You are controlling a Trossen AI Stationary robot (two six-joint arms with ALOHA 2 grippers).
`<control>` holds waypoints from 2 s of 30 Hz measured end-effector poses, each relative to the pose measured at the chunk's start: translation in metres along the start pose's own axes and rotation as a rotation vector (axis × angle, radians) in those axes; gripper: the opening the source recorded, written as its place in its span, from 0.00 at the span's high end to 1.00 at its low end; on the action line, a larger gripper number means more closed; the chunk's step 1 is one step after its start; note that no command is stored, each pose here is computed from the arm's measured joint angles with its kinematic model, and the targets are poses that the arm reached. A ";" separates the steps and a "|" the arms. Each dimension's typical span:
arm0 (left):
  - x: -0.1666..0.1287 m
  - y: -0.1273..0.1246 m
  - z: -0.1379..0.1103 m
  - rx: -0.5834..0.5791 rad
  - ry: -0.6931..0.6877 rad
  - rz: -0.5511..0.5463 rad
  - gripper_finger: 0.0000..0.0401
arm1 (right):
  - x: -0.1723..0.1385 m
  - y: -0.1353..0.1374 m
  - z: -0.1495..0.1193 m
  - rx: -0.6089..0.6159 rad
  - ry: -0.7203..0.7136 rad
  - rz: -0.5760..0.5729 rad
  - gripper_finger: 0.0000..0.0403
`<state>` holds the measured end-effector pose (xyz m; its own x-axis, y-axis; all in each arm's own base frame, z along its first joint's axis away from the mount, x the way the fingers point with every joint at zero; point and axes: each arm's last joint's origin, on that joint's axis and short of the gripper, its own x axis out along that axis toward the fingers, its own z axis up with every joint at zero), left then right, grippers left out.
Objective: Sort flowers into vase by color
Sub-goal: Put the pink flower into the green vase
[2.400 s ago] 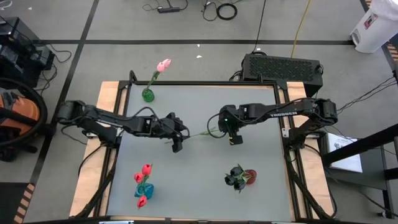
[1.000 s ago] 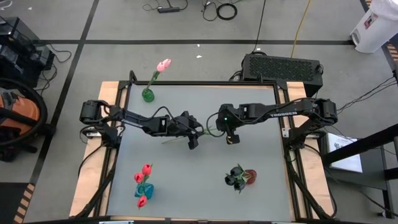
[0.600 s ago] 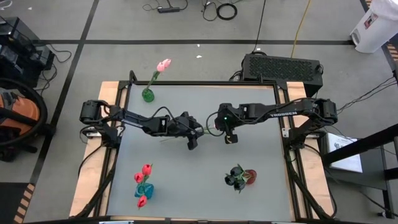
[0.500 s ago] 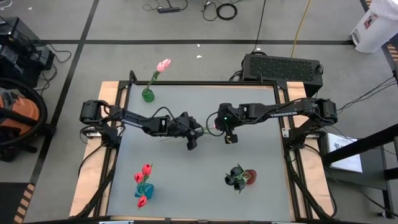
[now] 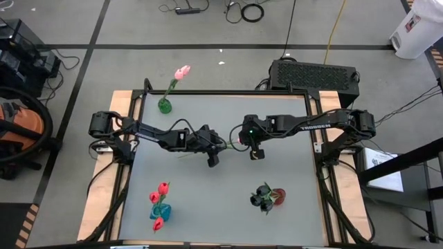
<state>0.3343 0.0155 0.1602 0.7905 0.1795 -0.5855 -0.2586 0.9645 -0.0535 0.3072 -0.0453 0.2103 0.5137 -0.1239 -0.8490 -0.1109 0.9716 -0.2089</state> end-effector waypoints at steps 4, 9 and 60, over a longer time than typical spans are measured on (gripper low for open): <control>0.000 0.000 0.000 0.001 0.000 -0.001 0.73 | 0.000 0.000 0.000 0.000 0.000 0.000 0.99; 0.000 0.000 0.000 0.001 0.001 -0.001 0.86 | 0.000 0.000 0.000 0.000 0.000 0.000 0.99; -0.116 -0.015 0.045 0.182 -0.208 0.177 0.98 | 0.000 -0.001 0.001 0.159 -0.012 -0.004 0.53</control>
<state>0.2712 -0.0116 0.2654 0.8436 0.3651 -0.3938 -0.3136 0.9302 0.1906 0.3082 -0.0456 0.2109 0.5238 -0.1267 -0.8424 0.0271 0.9908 -0.1323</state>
